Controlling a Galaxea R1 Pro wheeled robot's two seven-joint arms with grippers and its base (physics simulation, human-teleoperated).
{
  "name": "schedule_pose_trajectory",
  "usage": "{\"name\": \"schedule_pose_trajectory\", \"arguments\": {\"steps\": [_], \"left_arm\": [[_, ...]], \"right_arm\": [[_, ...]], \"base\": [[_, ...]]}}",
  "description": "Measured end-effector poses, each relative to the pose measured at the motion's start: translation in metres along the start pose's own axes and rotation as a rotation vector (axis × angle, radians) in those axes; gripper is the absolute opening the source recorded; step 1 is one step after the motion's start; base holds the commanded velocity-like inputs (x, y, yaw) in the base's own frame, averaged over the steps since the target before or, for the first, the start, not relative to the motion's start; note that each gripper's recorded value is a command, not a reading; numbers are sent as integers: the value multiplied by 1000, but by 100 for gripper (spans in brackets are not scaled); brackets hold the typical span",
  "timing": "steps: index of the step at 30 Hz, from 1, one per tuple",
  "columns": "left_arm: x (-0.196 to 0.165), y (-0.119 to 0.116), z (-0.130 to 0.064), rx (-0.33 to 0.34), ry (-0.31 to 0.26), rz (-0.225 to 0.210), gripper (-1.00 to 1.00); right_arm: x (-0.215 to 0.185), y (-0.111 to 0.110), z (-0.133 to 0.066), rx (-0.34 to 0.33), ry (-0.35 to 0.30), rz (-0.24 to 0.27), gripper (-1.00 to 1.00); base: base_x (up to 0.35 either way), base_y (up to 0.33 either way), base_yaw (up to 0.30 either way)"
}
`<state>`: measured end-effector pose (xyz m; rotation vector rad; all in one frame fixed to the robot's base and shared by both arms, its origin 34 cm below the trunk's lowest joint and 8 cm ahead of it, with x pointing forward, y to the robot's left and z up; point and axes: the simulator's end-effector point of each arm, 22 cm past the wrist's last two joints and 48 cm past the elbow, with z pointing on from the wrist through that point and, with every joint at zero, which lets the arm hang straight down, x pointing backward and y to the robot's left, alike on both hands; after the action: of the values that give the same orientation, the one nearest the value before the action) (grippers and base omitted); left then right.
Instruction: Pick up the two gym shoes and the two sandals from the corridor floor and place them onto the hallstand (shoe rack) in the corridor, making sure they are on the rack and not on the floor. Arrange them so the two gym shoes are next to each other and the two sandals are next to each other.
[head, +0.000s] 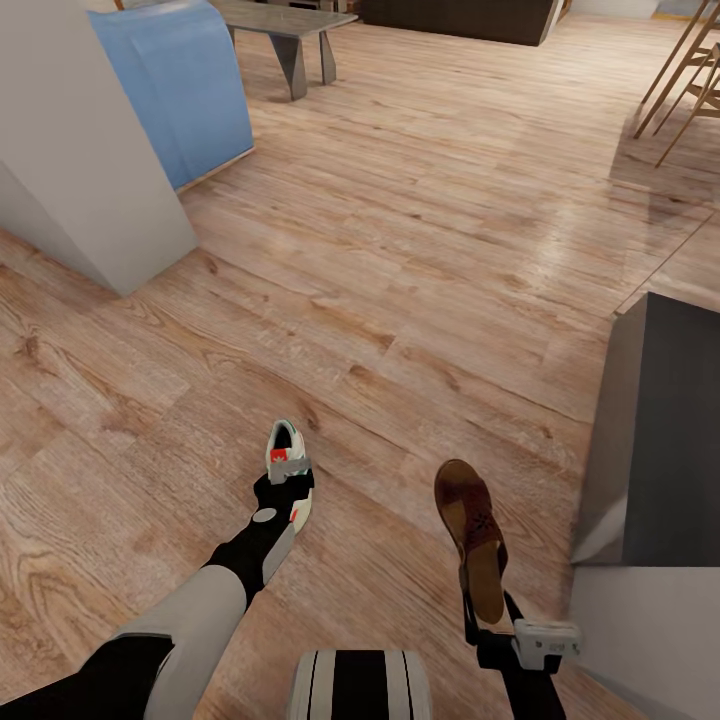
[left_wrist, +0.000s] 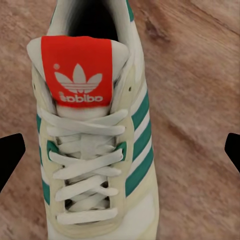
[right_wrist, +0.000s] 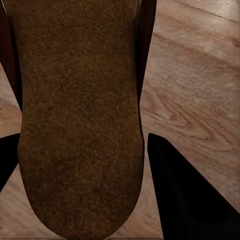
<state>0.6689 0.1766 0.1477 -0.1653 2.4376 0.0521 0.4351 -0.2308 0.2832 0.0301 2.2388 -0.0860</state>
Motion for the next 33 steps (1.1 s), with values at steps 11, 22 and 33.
{"name": "schedule_pose_trajectory", "arguments": {"steps": [11, 22, 33], "left_arm": [[0, 0, 0, 0, 0, -1, 100], [1, 1, 0, -2, 2, -6, 100], [9, 2, 3, -5, 13, -11, 100]], "right_arm": [[5, 0, -7, -1, -2, 6, -100], [14, 9, -10, -22, 15, 6, -100], [26, 27, -14, -56, 43, 6, -100]], "base": [[0, 0, 0], [0, 0, 0], [0, 0, 0]]}}
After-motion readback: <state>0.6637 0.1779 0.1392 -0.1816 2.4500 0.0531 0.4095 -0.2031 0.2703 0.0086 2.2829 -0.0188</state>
